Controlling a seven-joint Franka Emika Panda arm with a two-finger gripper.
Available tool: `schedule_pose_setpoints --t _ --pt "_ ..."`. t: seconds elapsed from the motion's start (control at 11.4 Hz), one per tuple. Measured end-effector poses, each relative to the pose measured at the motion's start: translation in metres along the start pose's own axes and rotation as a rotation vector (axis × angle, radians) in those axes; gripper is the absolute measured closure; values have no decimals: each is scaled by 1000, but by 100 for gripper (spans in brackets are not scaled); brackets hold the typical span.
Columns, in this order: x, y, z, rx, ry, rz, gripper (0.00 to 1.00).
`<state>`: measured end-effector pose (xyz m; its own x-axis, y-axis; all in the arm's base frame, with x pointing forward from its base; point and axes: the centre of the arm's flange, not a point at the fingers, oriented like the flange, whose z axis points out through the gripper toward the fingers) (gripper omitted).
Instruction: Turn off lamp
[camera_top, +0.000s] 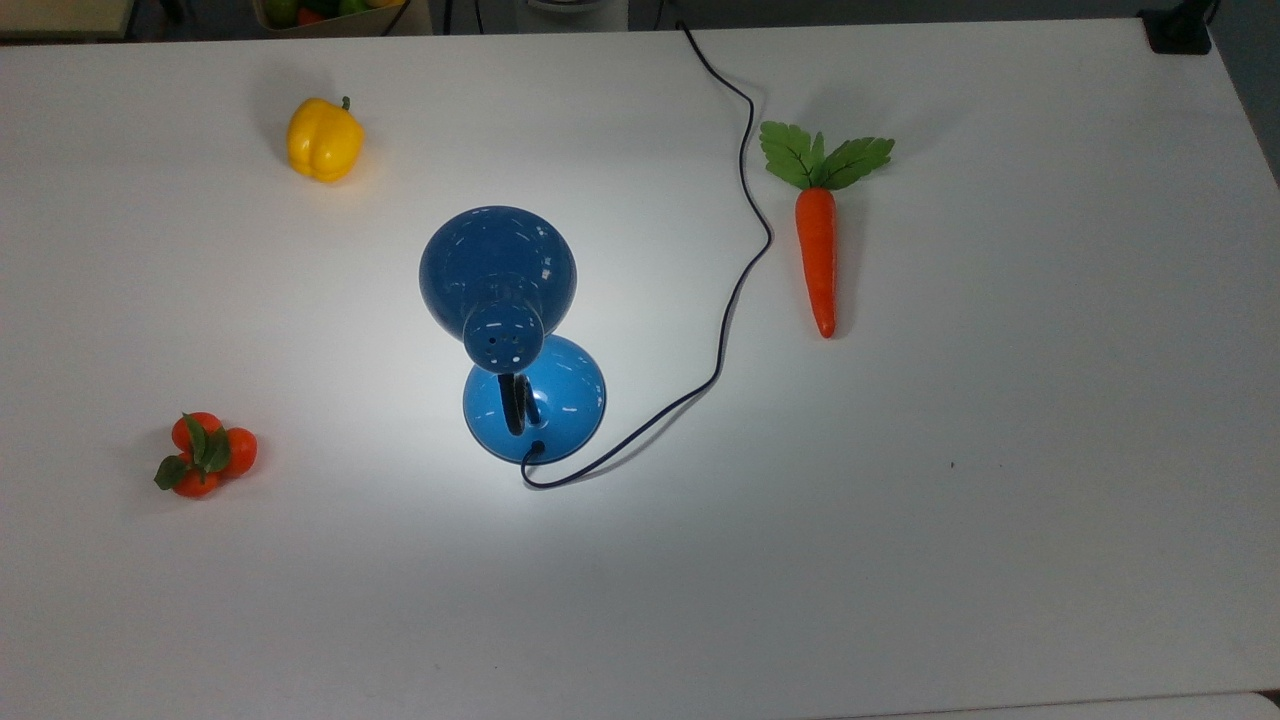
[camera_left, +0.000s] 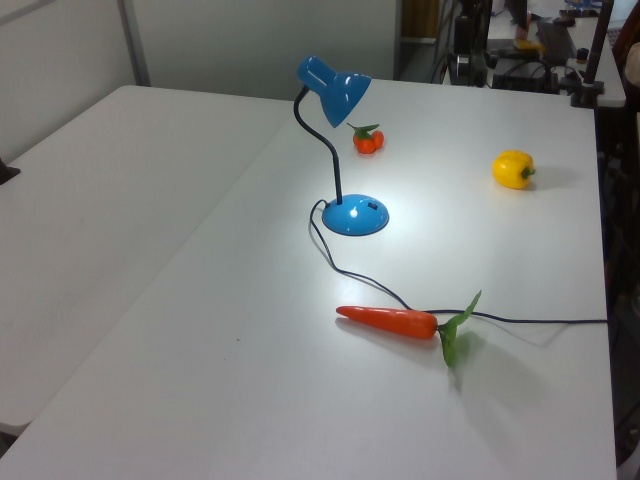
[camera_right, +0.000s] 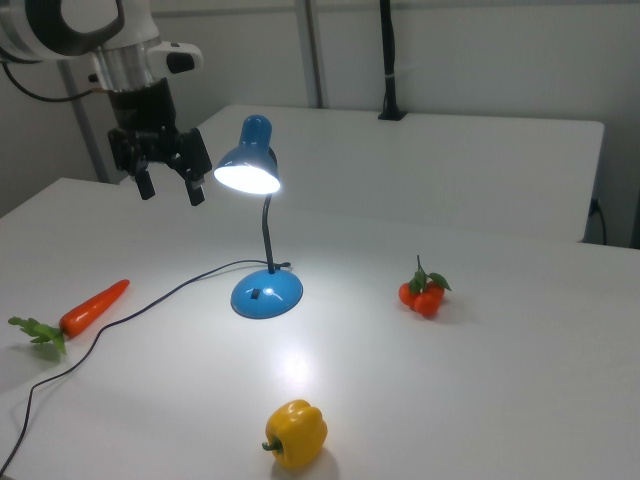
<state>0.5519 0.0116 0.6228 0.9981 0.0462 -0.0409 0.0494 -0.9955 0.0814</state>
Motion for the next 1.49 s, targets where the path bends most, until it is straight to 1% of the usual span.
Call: schedule_pose_setpoints --t 0.35,0.44,0.62,0.7,0.79,0.88,0.97,1.23,1.49 --pt "0 0 0 0 0 -1 1" --pt "0 0 0 0 -1 -3 13" --pt "0 0 1 0 -1 -37 42" --pt "0 0 1 0 -1 -49 59" --pt "0 0 1 0 -1 -55 72" --pt "0 0 1 0 -1 -58 82" --pt "1 0 2 0 -3 -59 98" --pt "5 -2 10 2 -15 -62 99" --pt "18 -11 38 9 6 -79 99"
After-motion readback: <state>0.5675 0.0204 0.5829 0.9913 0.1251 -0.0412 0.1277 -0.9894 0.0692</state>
